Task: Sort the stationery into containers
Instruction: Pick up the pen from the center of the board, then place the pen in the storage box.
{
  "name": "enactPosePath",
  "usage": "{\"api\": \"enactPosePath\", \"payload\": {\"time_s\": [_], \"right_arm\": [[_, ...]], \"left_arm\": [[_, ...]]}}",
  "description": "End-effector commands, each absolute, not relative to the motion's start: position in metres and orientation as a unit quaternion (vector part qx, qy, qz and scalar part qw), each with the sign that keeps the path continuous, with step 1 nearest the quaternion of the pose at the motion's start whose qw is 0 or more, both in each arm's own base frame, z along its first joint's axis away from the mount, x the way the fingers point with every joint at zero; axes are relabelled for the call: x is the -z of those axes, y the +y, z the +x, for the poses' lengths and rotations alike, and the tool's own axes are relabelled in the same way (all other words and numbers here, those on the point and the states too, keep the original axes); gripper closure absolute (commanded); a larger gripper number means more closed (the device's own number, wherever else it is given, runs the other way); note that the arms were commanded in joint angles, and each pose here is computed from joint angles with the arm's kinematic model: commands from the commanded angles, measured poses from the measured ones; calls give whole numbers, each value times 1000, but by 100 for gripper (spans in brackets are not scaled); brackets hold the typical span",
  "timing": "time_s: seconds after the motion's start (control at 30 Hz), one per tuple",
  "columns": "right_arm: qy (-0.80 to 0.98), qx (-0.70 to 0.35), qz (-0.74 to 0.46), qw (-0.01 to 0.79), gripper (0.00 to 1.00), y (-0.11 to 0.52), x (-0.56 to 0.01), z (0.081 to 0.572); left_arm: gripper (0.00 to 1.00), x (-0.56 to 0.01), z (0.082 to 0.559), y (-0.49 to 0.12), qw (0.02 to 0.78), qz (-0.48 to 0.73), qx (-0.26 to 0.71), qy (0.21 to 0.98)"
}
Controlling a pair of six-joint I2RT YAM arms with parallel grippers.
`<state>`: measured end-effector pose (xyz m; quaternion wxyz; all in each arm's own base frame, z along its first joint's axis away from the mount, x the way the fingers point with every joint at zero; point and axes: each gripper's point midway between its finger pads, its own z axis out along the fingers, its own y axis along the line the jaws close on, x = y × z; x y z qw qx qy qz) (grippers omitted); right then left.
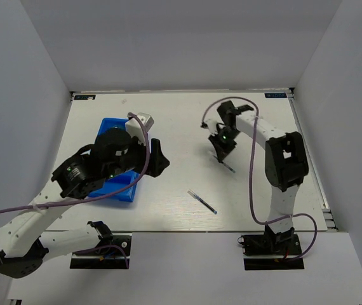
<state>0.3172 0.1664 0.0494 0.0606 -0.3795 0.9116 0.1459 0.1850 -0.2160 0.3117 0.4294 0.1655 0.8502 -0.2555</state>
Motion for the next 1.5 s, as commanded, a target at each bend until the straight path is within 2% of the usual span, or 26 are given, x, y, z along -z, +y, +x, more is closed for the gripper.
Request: {"api": "enactPosePath", "payload": {"time_s": [0.0, 0.03, 0.07, 0.1, 0.17, 0.4, 0.43, 0.5, 0.6, 0.7, 0.97, 1.27, 1.47], "right_arm": [[832, -303, -462, 46, 100, 249, -126, 284], [825, -316, -468, 25, 100, 261, -118, 283], [788, -346, -504, 68, 100, 299, -154, 285], [786, -354, -505, 39, 100, 309, -143, 280], [737, -395, -543, 80, 100, 354, -178, 272], [610, -503, -585, 179, 100, 480, -210, 243], [632, -522, -553, 150, 100, 491, -204, 239], [576, -568, -552, 201, 100, 523, -230, 244], [569, -617, -502, 212, 100, 554, -251, 249], [557, -619, -501, 234, 100, 581, -244, 246], [560, -592, -519, 259, 100, 609, -201, 234], [551, -548, -583, 238, 100, 606, -160, 200], [561, -517, -603, 234, 99, 601, -139, 197]], "left_arm": [[25, -361, 153, -244, 445, 261, 368, 774], [26, -370, 151, -248, 452, 268, 382, 760], [26, -376, 142, -252, 448, 284, 405, 745], [26, -380, 138, -253, 448, 290, 414, 737], [26, -386, 132, -256, 445, 303, 431, 724], [27, -390, 126, -273, 421, 326, 458, 712], [27, -392, 125, -276, 420, 327, 464, 708], [27, -398, 121, -280, 413, 333, 478, 700], [27, -402, 118, -284, 406, 336, 492, 692], [27, -404, 117, -285, 409, 336, 498, 687], [27, -388, 114, -281, 404, 335, 495, 693], [27, -372, 114, -275, 405, 330, 487, 700], [27, -369, 112, -266, 412, 321, 480, 704]]}}
